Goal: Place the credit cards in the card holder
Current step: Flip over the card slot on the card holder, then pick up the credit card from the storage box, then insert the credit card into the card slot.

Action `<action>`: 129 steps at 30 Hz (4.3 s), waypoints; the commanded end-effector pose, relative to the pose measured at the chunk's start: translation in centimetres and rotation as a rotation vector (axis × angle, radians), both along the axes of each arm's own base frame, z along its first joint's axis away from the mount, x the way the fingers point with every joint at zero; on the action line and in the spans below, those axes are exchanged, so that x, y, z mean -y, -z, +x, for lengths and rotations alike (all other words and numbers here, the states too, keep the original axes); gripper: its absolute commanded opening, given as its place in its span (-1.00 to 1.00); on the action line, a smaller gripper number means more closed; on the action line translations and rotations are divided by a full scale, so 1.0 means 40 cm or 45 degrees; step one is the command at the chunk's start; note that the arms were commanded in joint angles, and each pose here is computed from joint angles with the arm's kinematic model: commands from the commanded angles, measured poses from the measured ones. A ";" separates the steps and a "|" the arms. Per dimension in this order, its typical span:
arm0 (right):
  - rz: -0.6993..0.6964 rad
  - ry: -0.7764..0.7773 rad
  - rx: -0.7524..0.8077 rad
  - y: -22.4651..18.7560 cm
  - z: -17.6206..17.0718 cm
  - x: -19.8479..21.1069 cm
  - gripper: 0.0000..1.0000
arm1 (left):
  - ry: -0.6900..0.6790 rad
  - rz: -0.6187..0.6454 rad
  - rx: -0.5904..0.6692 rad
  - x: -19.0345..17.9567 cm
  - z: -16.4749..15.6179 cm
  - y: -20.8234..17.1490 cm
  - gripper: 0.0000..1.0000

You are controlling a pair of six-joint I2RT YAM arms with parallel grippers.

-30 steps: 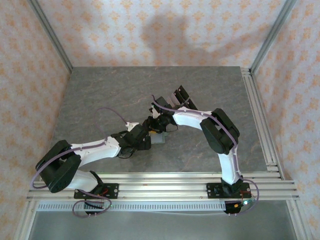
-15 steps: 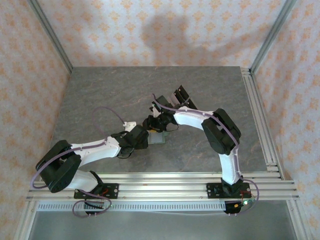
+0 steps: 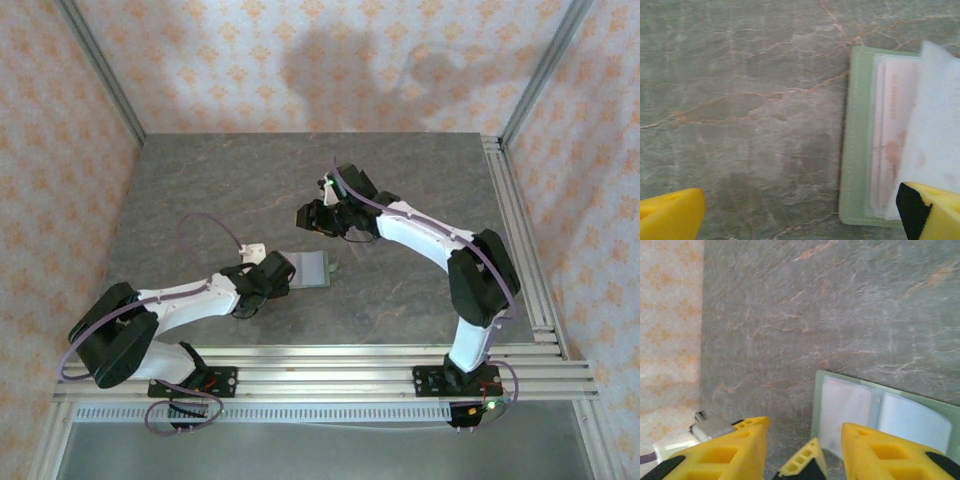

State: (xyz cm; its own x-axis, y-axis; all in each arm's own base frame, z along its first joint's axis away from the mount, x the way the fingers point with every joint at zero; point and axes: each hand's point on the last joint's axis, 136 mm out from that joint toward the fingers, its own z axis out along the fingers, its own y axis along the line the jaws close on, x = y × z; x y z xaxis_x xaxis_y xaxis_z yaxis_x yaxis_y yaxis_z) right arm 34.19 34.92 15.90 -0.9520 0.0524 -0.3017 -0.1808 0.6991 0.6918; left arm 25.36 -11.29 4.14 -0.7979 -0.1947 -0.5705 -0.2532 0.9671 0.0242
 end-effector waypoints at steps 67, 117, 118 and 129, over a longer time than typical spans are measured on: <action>-1.169 -0.147 0.163 0.219 0.292 0.224 -0.73 | -0.228 0.011 0.008 -0.113 0.029 -0.067 1.00; -0.355 0.004 0.271 -0.121 0.128 0.119 -1.00 | -0.062 -0.058 0.011 -0.051 0.069 -0.099 0.99; -0.300 0.012 0.260 -0.115 0.111 0.113 -1.00 | -0.052 -0.067 0.004 -0.045 0.071 -0.093 0.99; 0.146 0.115 0.145 0.016 -0.060 0.071 -1.00 | 0.052 -0.178 -0.043 0.021 0.083 -0.040 1.00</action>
State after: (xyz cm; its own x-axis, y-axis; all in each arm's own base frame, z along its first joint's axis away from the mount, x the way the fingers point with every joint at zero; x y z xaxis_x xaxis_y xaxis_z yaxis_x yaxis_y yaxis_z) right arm 31.07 29.31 11.11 -0.9400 0.0818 -0.3312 -0.1487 0.7755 0.6135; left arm 28.43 -11.58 6.23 -0.8187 -0.2508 -0.5166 -0.2439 0.9663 -0.0826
